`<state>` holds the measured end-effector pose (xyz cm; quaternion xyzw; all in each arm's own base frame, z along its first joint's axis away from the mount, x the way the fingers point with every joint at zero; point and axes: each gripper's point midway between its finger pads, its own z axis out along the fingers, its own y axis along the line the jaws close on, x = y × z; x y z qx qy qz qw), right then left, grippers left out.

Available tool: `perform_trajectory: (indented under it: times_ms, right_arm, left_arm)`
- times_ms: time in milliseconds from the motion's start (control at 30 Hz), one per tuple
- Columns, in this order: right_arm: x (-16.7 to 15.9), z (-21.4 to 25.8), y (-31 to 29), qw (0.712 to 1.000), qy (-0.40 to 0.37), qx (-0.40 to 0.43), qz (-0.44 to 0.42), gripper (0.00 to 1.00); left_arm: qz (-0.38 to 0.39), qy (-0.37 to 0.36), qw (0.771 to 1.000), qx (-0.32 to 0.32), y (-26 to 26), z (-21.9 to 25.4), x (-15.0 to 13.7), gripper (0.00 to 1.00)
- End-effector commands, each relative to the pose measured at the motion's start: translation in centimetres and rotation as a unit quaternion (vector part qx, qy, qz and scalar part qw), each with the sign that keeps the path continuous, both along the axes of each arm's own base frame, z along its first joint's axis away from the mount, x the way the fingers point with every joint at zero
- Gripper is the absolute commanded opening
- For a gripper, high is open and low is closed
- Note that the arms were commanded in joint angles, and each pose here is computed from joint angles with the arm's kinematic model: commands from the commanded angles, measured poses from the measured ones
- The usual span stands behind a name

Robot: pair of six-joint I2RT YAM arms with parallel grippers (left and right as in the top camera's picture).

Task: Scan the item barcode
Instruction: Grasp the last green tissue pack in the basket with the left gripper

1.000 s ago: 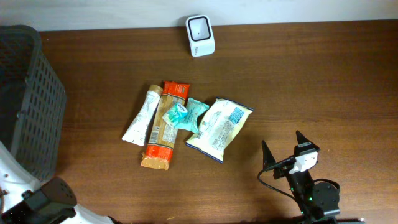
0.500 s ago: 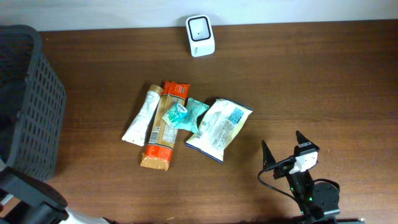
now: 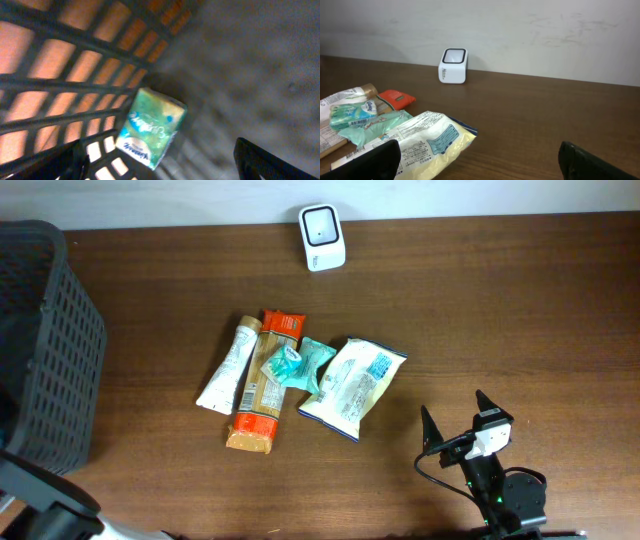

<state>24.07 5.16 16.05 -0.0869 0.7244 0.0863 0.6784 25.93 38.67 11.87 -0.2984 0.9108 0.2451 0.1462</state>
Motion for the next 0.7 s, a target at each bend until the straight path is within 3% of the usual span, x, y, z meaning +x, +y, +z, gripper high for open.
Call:
perform_trajectory:
  times_ms: [0, 133, 300, 367, 600, 667]
  right_arm:
    - [0.1, -0.3, -0.3, 1.0, 0.003, 0.001, -0.007, 0.99]
    - [0.1, -0.3, -0.3, 1.0, 0.003, 0.001, -0.007, 0.99]
    - [0.1, -0.3, -0.3, 1.0, 0.003, 0.001, -0.007, 0.98]
    - [0.1, -0.3, -0.3, 1.0, 0.003, 0.001, -0.007, 0.99]
    - [0.1, -0.3, -0.3, 1.0, 0.003, 0.001, -0.007, 0.99]
    - [0.1, -0.3, -0.3, 1.0, 0.003, 0.001, -0.007, 0.99]
  left_arm:
    - [-0.023, 0.045, 0.998, -0.032, -0.2, -4.0, -0.4, 0.9]
    - [-0.027, 0.091, 0.995, -0.04, 0.1, -6.5, -1.3, 0.8]
    - [-0.015, 0.127, 0.991, -0.043, 0.6, -9.0, -2.1, 0.77]
    - [-0.014, 0.138, 0.989, -0.05, 0.6, -10.2, -2.4, 0.72]
    - [-0.01, 0.15, 0.988, -0.049, 0.9, -11.1, -2.6, 0.04]
    - [-0.01, 0.15, 0.988, -0.049, 0.8, -11.1, -2.5, 0.0]
